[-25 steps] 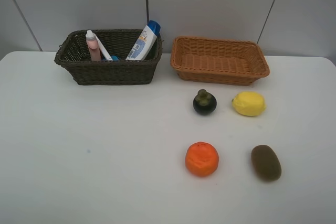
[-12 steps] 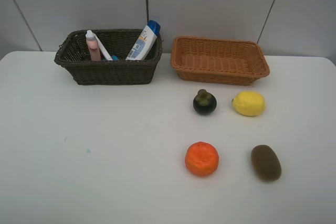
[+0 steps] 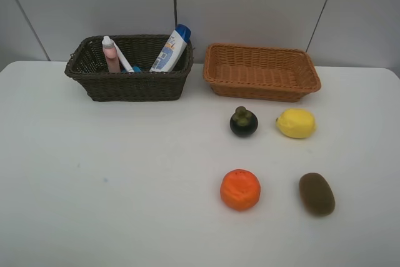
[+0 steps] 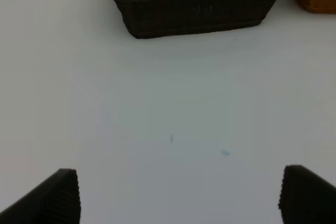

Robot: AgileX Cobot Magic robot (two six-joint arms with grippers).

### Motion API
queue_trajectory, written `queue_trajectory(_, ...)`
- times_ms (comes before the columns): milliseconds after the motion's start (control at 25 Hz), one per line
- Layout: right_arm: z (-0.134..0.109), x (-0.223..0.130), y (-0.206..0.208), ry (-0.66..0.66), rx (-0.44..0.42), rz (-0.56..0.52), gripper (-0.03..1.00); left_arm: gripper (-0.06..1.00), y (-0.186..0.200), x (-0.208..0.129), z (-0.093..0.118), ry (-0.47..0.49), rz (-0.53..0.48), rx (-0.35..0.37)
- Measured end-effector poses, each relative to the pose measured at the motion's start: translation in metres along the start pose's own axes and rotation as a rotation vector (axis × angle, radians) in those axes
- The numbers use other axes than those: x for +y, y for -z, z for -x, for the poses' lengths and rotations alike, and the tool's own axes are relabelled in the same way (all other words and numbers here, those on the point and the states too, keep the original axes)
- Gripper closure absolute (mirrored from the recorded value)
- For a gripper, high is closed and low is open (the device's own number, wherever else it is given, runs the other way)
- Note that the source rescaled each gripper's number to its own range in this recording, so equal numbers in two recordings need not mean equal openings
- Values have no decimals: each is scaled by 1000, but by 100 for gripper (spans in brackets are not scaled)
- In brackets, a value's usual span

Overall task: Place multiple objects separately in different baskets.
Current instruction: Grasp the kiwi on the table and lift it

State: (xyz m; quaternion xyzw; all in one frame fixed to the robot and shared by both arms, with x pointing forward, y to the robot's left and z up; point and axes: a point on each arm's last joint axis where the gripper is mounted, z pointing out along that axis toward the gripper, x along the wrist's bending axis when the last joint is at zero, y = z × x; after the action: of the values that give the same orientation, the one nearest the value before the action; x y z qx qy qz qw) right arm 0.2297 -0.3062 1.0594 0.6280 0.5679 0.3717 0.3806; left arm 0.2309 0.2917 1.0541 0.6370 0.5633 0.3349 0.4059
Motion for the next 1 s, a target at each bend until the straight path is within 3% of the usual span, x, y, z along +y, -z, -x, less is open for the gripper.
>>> queue_trajectory(720, 0, 0, 0, 0, 0, -3, -3, -5, 0, 0, 0, 2, 0, 0)
queue_trajectory(1000, 1, 25, -39, 28, -77, -204, -3, -5, 0, 0, 0, 2, 0, 0)
